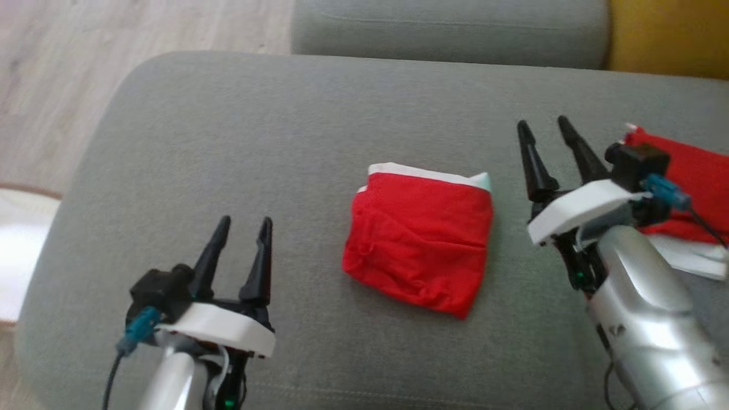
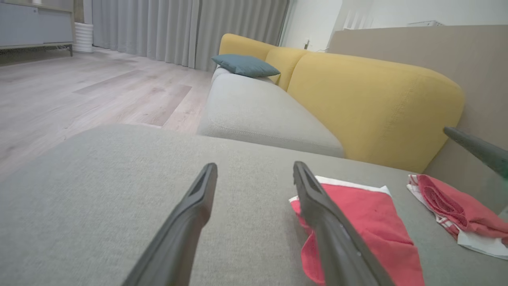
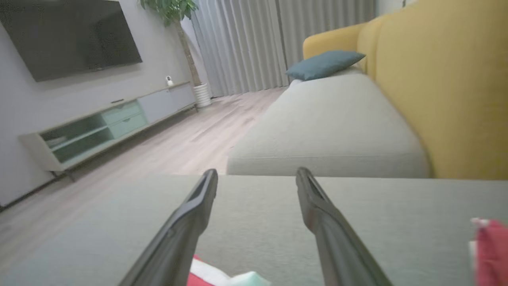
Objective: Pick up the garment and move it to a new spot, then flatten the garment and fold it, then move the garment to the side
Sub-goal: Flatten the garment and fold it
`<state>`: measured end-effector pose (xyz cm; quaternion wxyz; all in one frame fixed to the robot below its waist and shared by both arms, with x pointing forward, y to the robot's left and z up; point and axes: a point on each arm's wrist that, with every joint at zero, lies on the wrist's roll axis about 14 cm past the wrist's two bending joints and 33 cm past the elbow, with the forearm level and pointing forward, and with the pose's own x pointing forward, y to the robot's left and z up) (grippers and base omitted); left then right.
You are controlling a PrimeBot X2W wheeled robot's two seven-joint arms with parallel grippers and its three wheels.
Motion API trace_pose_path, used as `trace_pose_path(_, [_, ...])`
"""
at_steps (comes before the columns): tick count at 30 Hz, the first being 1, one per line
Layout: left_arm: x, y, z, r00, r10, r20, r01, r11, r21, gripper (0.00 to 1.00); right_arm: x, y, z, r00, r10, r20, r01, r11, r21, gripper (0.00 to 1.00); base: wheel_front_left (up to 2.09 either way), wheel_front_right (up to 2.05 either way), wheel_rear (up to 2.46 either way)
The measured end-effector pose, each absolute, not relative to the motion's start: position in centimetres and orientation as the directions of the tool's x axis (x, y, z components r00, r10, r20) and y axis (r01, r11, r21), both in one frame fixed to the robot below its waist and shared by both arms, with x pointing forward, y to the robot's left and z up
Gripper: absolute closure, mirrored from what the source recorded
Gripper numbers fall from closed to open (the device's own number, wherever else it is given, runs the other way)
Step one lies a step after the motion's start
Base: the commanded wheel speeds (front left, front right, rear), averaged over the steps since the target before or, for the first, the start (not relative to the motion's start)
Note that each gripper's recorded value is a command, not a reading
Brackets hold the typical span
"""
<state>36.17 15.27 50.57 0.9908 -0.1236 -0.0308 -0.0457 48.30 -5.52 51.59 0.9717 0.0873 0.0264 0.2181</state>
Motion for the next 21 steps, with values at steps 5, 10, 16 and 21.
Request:
trace_pose_path(5, [37.3, 14.1, 51.7, 0.987, -0.117, 0.107, 0.140, 0.959, -0.245, 0.00, 45.8, -10.0, 51.0, 0.945, 0.327, 0.017, -0.327, 0.943, 0.068, 0.00, 0.00, 0.00, 0.00])
trace_pose_path(10, [38.2, 13.0, 51.8, 0.983, -0.144, 0.112, 0.168, 0.954, -0.247, 0.00, 42.8, -13.2, 49.8, 0.976, 0.219, 0.019, -0.219, 0.975, 0.039, 0.00, 0.00, 0.00, 0.00])
trace_pose_path(16, [38.9, 12.6, 51.3, 0.983, -0.155, 0.098, 0.175, 0.955, -0.241, 0.00, 40.7, -15.7, 49.7, 0.989, 0.142, 0.032, -0.142, 0.990, 0.009, 0.00, 0.00, 0.00, 0.00])
trace_pose_path(21, [39.1, 12.9, 50.8, 0.985, -0.148, 0.086, 0.165, 0.956, -0.244, 0.00, 39.8, -15.4, 48.8, 0.990, 0.142, 0.006, -0.142, 0.989, 0.042, 0.00, 0.00, 0.00, 0.00])
